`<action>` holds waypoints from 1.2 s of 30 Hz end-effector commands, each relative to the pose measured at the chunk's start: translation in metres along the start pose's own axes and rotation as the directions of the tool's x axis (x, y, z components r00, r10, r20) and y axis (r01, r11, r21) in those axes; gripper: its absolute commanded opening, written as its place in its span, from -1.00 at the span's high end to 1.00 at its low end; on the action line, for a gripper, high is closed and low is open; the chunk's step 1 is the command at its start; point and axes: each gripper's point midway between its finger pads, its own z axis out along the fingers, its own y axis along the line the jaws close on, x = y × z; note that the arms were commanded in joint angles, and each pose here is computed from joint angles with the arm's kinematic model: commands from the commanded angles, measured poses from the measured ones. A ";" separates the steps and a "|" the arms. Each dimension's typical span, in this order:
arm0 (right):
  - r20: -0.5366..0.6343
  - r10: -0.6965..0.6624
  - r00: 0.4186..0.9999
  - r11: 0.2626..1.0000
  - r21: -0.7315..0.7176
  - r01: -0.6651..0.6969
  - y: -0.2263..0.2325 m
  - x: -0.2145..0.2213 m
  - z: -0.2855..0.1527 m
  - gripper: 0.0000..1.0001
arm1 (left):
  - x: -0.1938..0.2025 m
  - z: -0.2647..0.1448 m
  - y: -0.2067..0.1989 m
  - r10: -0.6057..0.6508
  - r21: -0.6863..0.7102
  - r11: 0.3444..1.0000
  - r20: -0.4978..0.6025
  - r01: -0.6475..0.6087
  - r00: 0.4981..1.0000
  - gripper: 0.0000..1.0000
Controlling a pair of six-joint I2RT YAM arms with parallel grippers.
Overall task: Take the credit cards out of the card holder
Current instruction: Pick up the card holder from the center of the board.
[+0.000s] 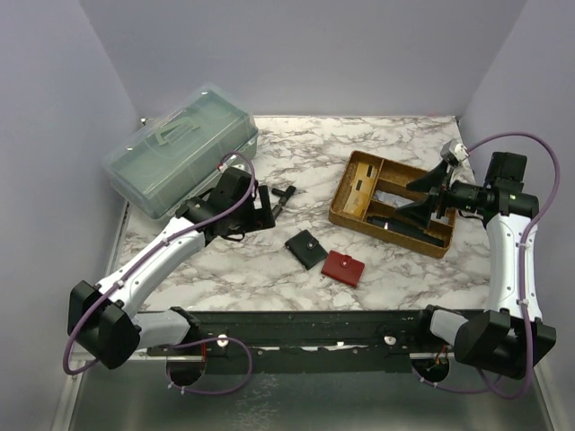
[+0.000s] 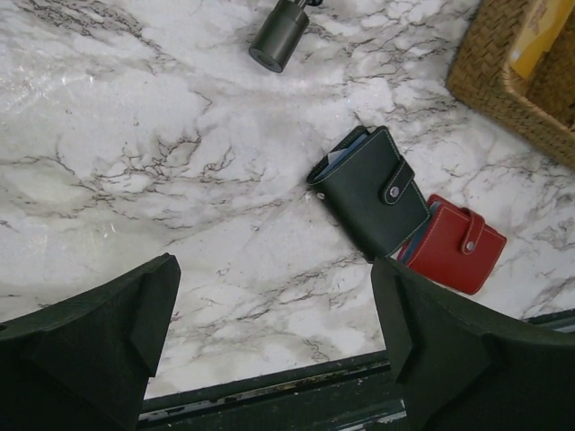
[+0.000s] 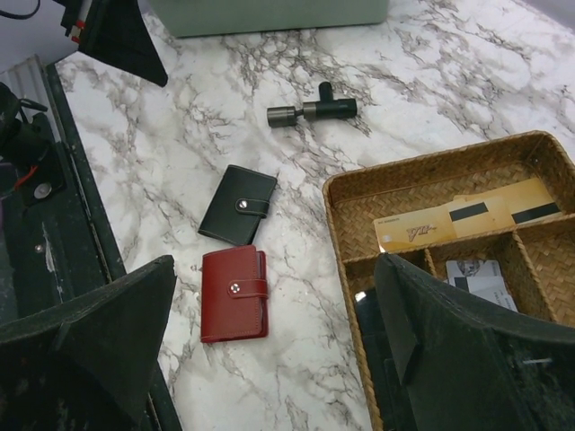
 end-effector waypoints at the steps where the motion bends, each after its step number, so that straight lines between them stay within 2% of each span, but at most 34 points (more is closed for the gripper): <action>1: -0.012 0.050 0.999 0.999 0.002 -0.050 0.001 0.007 0.001 -1.00 | 0.009 0.004 0.012 -0.018 -0.106 0.994 -0.033 0.015 0.999 -0.90; 5: -0.004 0.076 0.997 0.997 -0.006 -0.076 -0.004 0.007 0.003 -1.00 | 0.013 0.018 0.011 -0.001 -0.128 0.992 -0.046 -0.005 0.999 -0.83; 8: -0.006 0.092 0.996 0.996 -0.007 -0.092 -0.009 0.010 0.005 -1.00 | 0.017 0.029 -0.010 0.102 -0.033 0.994 -0.086 -0.105 0.991 -0.67; 13: -0.004 0.121 0.993 0.992 -0.024 -0.121 -0.012 0.019 0.009 -1.00 | 0.045 0.041 -0.047 0.262 0.149 0.959 -0.149 -0.241 0.953 -0.55; 16: -0.021 0.113 0.993 0.993 -0.019 -0.113 -0.009 0.025 0.008 -1.00 | 0.060 0.053 -0.047 0.290 0.144 0.953 -0.178 -0.267 0.940 -0.54; 19: -0.059 0.086 0.995 0.996 -0.023 -0.087 -0.002 0.036 0.009 -1.00 | 0.069 0.069 -0.035 0.200 0.053 0.980 -0.216 -0.193 0.956 -0.49; 22: -0.092 0.048 0.995 0.998 -0.047 -0.053 0.005 0.042 0.011 -1.00 | 0.077 0.077 -0.033 0.022 -0.005 1.000 -0.217 -0.024 0.976 -0.50; 25: -0.090 0.039 0.995 0.997 -0.069 -0.045 0.009 0.043 0.014 -1.00 | 0.084 0.084 -0.048 -0.163 0.048 0.983 -0.215 0.177 0.963 -0.50; 28: -0.071 0.053 0.996 0.994 -0.093 -0.059 0.012 0.045 0.017 -1.00 | 0.085 0.093 -0.061 -0.320 0.118 0.930 -0.202 0.348 0.926 -0.45; 30: -0.065 0.063 0.996 0.991 -0.111 -0.070 0.015 0.048 0.021 -1.00 | 0.085 0.099 -0.061 -0.369 0.146 0.906 -0.188 0.398 0.910 -0.37; 36: -0.063 0.067 0.996 0.986 -0.151 -0.076 0.018 0.057 0.029 -1.00 | 0.097 0.110 -0.041 -0.473 0.092 0.867 -0.162 0.490 0.866 -0.31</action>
